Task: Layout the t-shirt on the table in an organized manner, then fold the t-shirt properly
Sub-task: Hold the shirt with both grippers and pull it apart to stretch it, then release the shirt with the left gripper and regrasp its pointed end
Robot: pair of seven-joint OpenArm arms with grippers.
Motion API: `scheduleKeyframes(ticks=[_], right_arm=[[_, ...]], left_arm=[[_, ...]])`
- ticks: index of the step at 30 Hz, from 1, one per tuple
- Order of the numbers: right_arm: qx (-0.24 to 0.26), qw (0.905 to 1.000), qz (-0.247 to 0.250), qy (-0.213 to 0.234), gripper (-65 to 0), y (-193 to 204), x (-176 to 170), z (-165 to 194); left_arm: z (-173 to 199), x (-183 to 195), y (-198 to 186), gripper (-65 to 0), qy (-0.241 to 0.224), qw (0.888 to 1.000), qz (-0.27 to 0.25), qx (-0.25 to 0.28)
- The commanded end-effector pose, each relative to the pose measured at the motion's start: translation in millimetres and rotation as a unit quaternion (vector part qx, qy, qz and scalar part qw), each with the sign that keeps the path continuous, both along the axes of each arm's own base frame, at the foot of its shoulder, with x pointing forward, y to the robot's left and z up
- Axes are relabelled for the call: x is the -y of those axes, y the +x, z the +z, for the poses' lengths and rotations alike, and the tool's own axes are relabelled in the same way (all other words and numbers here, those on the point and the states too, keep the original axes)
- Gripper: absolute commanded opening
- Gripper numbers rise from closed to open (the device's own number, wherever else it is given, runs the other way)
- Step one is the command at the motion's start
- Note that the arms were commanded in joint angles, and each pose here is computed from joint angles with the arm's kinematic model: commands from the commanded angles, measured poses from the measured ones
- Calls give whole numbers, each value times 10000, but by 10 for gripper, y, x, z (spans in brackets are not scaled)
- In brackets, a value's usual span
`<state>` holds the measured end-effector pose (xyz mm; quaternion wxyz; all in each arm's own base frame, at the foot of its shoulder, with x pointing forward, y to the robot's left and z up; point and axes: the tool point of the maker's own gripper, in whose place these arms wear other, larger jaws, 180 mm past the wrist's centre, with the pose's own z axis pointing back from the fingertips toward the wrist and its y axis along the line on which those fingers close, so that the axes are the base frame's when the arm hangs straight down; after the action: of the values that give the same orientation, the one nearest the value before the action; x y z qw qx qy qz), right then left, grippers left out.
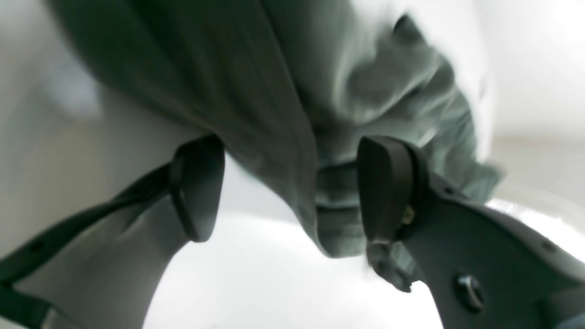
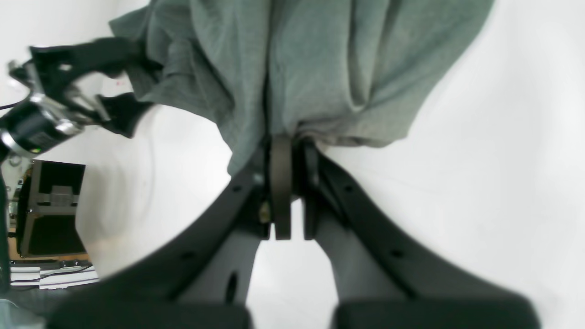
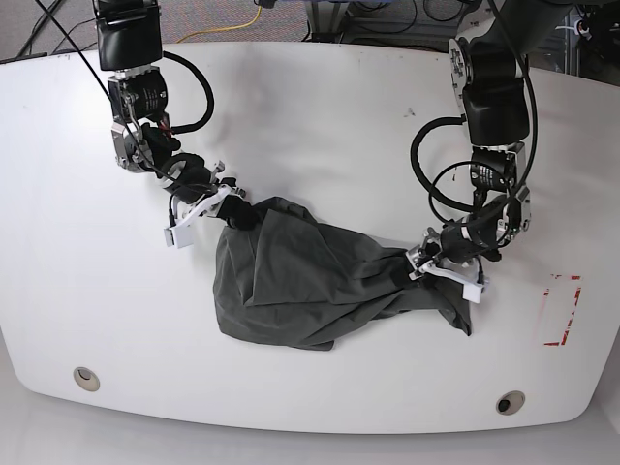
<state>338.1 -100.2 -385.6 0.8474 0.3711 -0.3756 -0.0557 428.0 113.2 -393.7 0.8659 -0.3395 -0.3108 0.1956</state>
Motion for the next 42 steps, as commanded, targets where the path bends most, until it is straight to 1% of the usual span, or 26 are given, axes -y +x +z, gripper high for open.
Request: scheduleKeyframes(ticks=[1,2,3,6,7,9,10,11,16,19,21,23,27,29,35,39,42], right_arm=[[318,9995,-42,66,-650,124,37,185],[318,9995,-42,66,-650,124,37,185],[318,9995,-42,66,-650,124,37,185],[321,9994,-51,74,-650,126,42,189],[321,9994,-51,74,-650,126,42,189],[311,9995,-62,71,-650,127,45,186],[306,9995,-68,70,-650,128,46,184],[308,9995,-75,63,-650,130,57,186],[379,9992,-69,-64,-650,144,159,237],[574,9983,-66,-119,-650,145,190,369],[730,9970,-150,-208,-650,136,313,480],[891,9954,-231,-258,-650,150,399,598],[1153,9920,-317,-410,-650,171,554,791],[1285,9895,-364,-545,-650,180,671,894],[1639,9819,-396,-865,-650,230,894,1184],[1960,9731,-355,-1158,-650,358,1041,1462],[2196,9652,-312,-1386,-650,446,1142,1677]], left_arm=[[243,63,202,-264,-7,9992,-63,385],[234,77,203,-283,1,9993,-79,378],[210,97,195,-319,0,9993,-93,353],[168,99,201,-444,-6,9994,-37,335],[144,88,202,-497,-9,9995,8,325],[115,71,209,-569,-11,9994,82,326],[112,63,214,-603,-9,9994,109,337],[110,51,218,-619,-1,9993,129,345],[190,13,242,-633,33,9987,152,495],[411,-21,317,-633,96,9964,160,827],[538,-105,354,-635,200,9945,176,1015],[627,-166,377,-635,281,9929,188,1143],[784,-168,432,-635,320,9899,143,1373],[974,-198,498,-635,385,9849,47,1688],[1379,-366,588,-635,612,9705,-89,2330],[1732,-420,657,-633,676,9589,-54,2755],[1901,-444,627,-633,669,9554,-137,2873]])
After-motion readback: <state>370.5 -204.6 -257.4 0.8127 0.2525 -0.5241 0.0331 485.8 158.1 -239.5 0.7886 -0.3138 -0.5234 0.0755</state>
